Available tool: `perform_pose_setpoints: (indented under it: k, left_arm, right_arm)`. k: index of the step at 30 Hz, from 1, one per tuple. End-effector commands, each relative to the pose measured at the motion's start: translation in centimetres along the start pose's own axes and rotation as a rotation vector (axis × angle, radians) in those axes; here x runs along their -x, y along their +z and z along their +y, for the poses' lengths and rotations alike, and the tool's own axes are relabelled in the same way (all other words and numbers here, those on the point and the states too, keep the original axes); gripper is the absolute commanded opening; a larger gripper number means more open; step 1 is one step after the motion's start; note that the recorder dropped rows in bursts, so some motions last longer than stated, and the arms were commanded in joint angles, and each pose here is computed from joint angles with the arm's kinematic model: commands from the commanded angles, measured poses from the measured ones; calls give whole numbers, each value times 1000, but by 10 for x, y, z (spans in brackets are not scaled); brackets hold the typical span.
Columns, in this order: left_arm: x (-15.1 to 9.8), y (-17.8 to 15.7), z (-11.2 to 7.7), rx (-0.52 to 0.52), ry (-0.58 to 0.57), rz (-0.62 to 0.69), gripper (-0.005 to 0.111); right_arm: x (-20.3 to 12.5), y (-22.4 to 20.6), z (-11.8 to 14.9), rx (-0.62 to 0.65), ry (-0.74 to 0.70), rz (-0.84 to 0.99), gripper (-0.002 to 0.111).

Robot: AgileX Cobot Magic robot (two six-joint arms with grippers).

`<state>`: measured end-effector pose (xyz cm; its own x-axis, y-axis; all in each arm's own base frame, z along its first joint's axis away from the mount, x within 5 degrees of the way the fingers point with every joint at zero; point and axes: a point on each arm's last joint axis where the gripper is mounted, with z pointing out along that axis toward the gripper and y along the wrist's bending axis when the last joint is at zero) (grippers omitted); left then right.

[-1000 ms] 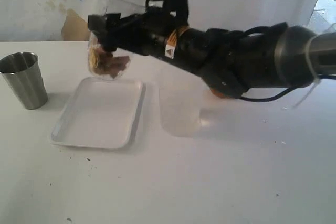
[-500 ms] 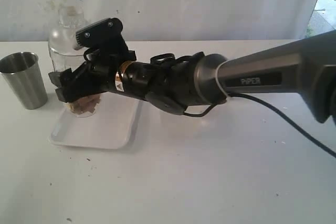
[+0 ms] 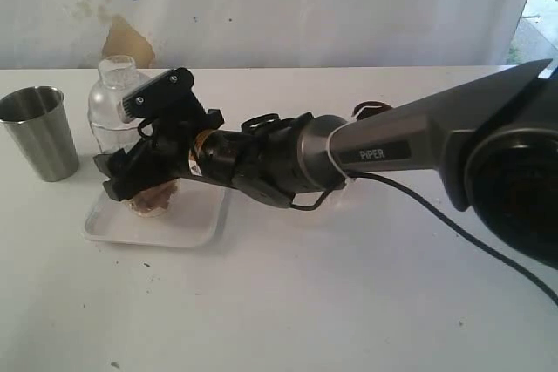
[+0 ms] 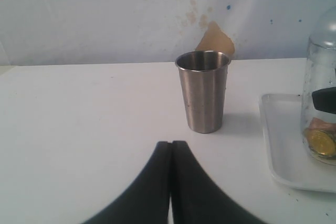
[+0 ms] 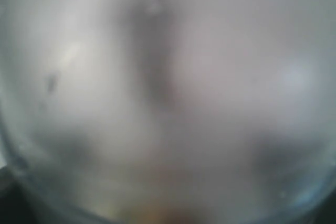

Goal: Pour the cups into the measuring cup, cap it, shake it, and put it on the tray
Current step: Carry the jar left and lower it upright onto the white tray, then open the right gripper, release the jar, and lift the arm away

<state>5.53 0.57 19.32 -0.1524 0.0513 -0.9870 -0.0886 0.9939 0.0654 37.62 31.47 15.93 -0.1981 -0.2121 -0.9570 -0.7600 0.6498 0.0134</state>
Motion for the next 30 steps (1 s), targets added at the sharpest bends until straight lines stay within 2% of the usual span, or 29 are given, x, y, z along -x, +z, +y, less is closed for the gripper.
perform_pose_setpoints:
  k: [1, 8, 12, 14, 16, 18, 30]
  left_arm:
    - [-1, 0, 0, -5, -10, -2, 0]
    - [-1, 0, 0, -5, -10, -2, 0]
    - [-1, 0, 0, -5, -10, -2, 0]
    - [-1, 0, 0, -5, -10, -2, 0]
    - [-1, 0, 0, -5, -10, -2, 0]
    - [-1, 0, 0, -5, -10, -2, 0]
    - [-1, 0, 0, -5, -10, -2, 0]
  right_arm:
    - [11, -1, -1, 6, -66, -53, 78]
    - [13, -2, 0, 16, -38, -77, 79]
    - [13, -2, 0, 18, 59, -75, 79]
    - [13, -2, 0, 19, 48, -74, 80]
    - [13, -2, 0, 18, 50, -75, 89]
    - [13, -2, 0, 17, 50, -73, 105]
    - [15, -1, -1, 7, 33, -68, 105]
